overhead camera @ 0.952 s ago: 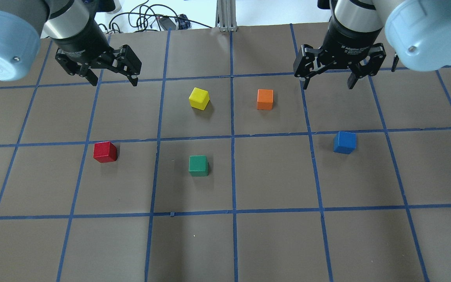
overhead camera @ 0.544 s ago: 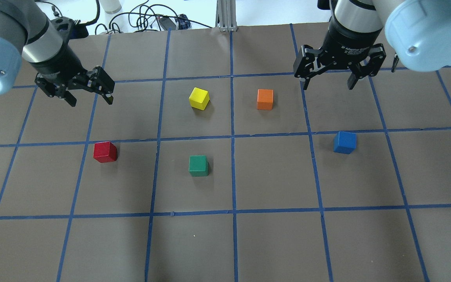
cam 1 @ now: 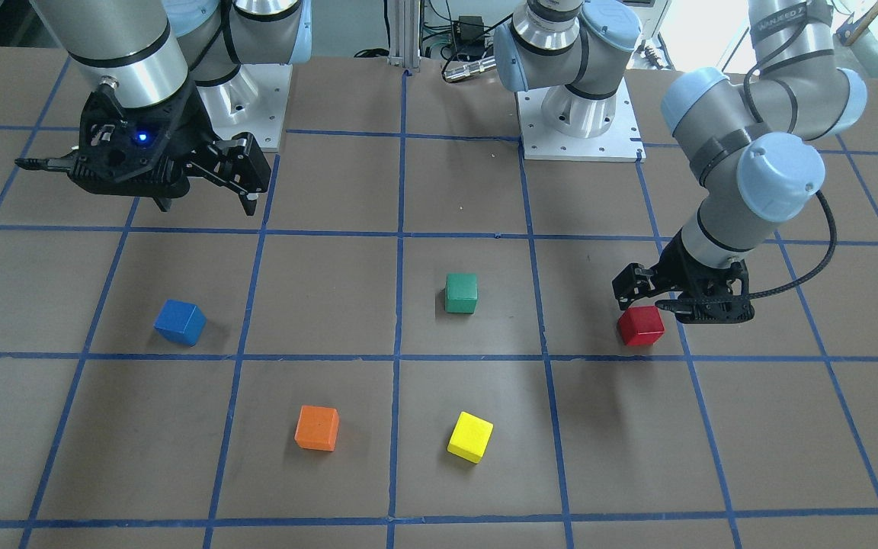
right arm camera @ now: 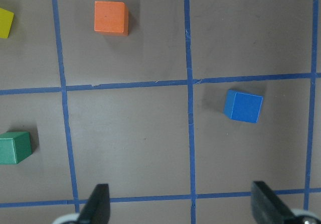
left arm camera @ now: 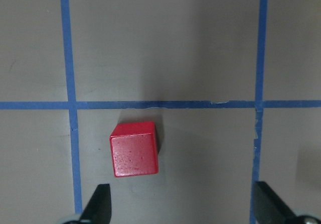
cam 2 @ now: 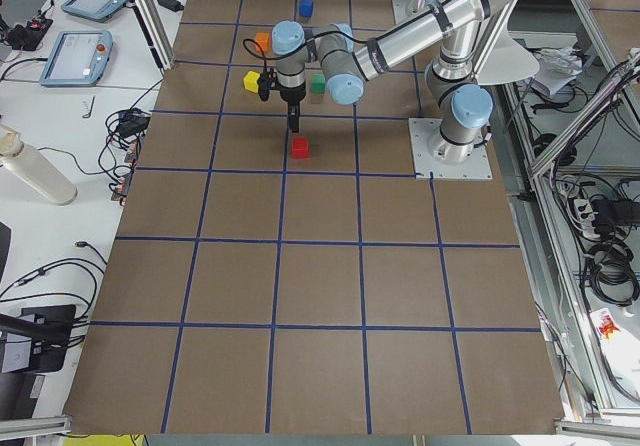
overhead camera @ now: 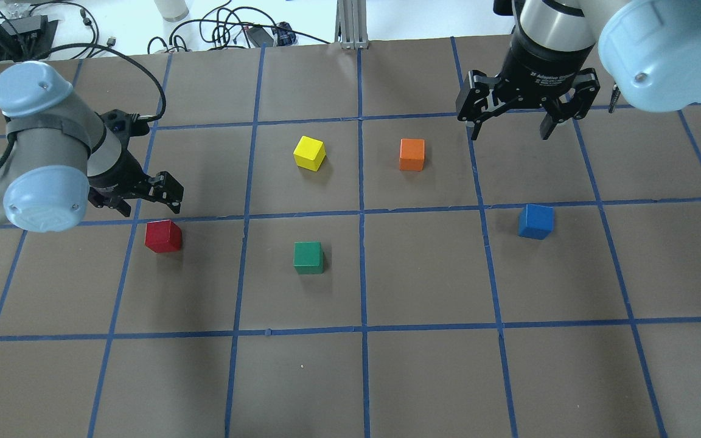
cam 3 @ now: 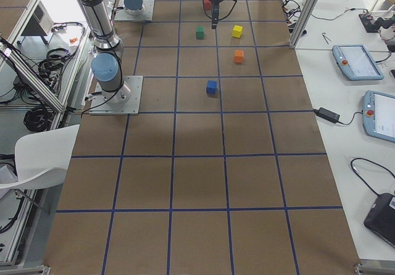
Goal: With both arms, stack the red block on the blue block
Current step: 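Lower the left gripper around the red cube and close it, then carry the red cube with the left gripper to the table centre and release it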
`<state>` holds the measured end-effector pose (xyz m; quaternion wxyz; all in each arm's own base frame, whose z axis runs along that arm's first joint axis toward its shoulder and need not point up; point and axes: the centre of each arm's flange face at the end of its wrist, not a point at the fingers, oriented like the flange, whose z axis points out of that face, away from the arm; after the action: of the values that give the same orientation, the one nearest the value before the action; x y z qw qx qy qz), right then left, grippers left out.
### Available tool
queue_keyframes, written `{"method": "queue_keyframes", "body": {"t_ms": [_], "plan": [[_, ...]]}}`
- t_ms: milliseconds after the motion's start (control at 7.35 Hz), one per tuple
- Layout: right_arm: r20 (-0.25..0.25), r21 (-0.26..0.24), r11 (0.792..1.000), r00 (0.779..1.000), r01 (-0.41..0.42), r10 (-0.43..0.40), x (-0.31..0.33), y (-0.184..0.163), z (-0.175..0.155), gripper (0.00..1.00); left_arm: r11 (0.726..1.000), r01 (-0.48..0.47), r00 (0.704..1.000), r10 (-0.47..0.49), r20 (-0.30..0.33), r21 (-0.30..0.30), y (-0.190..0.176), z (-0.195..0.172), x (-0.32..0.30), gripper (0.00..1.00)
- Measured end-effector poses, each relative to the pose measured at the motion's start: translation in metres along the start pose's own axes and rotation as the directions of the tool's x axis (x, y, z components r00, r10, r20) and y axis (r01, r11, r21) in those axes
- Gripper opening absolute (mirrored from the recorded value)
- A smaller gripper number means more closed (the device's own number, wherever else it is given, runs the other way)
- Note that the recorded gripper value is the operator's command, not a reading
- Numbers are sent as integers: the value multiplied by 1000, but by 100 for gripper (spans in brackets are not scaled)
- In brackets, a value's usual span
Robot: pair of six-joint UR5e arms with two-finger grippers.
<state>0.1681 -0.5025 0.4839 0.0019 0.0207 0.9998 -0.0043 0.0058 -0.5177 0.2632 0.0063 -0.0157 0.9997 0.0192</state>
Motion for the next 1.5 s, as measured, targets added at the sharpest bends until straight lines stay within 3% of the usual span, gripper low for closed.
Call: {"method": "queue_keyframes", "body": {"t_ms": [408, 680, 816, 952, 1088, 1496], "plan": [[0, 1, 1000, 1000, 0, 0, 0, 0, 0, 100, 999, 8, 1000, -7, 19, -47, 4, 45, -13, 100], [0, -1, 1000, 1000, 0, 0, 0, 0, 0, 100, 999, 6, 1000, -5, 18, -53, 5, 62, -13, 64], [0, -2, 1000, 1000, 0, 0, 0, 0, 1, 100, 999, 4, 1000, -3, 19, -50, 3, 68, -13, 37], [0, -2, 1000, 1000, 0, 0, 0, 0, 1, 100, 999, 3, 1000, -2, 21, -46, 1, 72, -14, 18], [0, -2, 1000, 1000, 0, 0, 0, 0, 1, 100, 999, 3, 1000, -3, 24, -41, -1, 71, -14, 6], [0, -2, 1000, 1000, 0, 0, 0, 0, 1, 100, 1000, -27, 998, 27, 57, 3, -18, 37, -4, 4]]}}
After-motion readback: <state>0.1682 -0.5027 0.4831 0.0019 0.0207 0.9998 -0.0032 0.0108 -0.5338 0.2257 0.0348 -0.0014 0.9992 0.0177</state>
